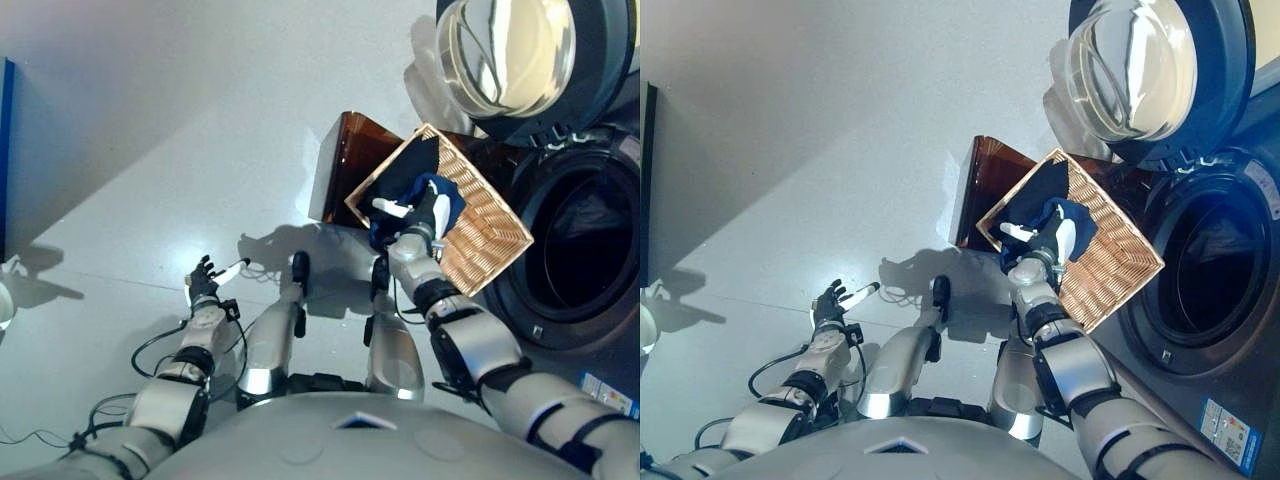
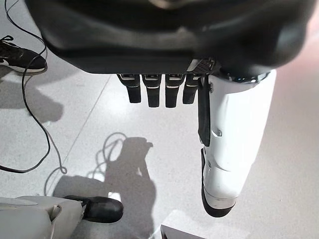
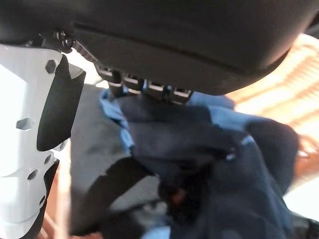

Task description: Pick up the clothes and place them into the washing machine

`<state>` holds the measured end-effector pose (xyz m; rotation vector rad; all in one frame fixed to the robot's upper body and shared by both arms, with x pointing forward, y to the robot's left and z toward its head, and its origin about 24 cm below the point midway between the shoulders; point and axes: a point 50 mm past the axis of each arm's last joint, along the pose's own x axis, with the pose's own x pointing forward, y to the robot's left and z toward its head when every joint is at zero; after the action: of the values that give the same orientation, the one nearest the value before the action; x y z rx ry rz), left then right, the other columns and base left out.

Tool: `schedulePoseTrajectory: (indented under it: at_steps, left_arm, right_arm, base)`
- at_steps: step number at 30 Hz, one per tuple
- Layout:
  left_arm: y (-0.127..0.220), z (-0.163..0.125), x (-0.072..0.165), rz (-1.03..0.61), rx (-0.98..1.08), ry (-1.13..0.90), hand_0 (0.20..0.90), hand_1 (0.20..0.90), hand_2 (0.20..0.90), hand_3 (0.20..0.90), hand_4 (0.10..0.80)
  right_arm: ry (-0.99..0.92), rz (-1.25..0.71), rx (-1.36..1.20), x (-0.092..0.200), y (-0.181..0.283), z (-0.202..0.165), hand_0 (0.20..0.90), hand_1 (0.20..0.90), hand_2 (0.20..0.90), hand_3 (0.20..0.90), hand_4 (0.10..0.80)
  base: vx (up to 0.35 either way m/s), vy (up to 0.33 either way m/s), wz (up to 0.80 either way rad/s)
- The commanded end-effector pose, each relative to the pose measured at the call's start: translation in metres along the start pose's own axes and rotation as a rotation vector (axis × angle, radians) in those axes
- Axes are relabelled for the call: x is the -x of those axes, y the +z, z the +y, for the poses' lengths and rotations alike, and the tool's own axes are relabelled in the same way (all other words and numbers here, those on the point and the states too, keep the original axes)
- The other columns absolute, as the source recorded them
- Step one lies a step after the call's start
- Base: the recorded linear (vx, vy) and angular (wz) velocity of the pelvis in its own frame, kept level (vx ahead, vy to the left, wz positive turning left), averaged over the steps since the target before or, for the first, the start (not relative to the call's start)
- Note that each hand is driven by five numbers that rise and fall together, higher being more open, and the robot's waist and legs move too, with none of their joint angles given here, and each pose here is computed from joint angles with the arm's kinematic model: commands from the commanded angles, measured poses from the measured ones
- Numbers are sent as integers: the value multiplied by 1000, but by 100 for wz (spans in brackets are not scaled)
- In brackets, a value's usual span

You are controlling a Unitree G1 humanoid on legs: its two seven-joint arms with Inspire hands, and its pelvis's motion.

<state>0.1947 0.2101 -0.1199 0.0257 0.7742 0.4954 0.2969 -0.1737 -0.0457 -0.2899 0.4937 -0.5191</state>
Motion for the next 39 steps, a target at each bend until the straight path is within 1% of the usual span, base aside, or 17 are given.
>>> schedulePoseTrajectory:
  at_steps: [1, 11, 21, 26, 32, 35, 39]
  left_arm:
    - [-13, 20, 0, 33, -10, 107, 900, 900, 900, 900, 800]
    - [-23, 26, 2, 52, -8, 126, 900, 900, 900, 900, 800]
    - [-24, 24, 3, 45, -24, 102, 900, 900, 900, 900, 800]
    - [-25, 25, 3, 53, -26, 85, 900, 900, 900, 900, 800]
    - [-25, 27, 2, 62, -28, 79, 900, 900, 900, 900, 800]
    - [-23, 27, 1, 57, -27, 78, 900, 900, 900, 900, 800]
    - [-20, 25, 0, 48, -33, 60, 900, 900, 900, 900, 800]
  right_arm:
    - [-71, -91, -146, 1, 14, -10, 900, 900, 900, 900, 800]
    - [-167, -94, -191, -1, 1, -34, 900, 900, 900, 900, 800]
    - [-285, -8, -244, -14, -14, -64, 900, 900, 900, 900, 800]
    - [-221, 8, -272, -19, -14, -67, 900, 900, 900, 900, 800]
    - [-213, 11, -283, -23, -11, -70, 900, 900, 900, 900, 800]
    - [-196, 6, -297, -24, -6, -66, 900, 900, 900, 900, 800]
    - [-119, -16, -249, -26, 2, -59, 900, 900, 900, 900, 800]
  base:
    - [-41, 27, -13]
    - [-29, 16, -20]
    - [-9, 2, -7]
    - [1, -19, -1]
    - [1, -17, 0]
    - [-6, -2, -1]
    - [-27, -7, -6]
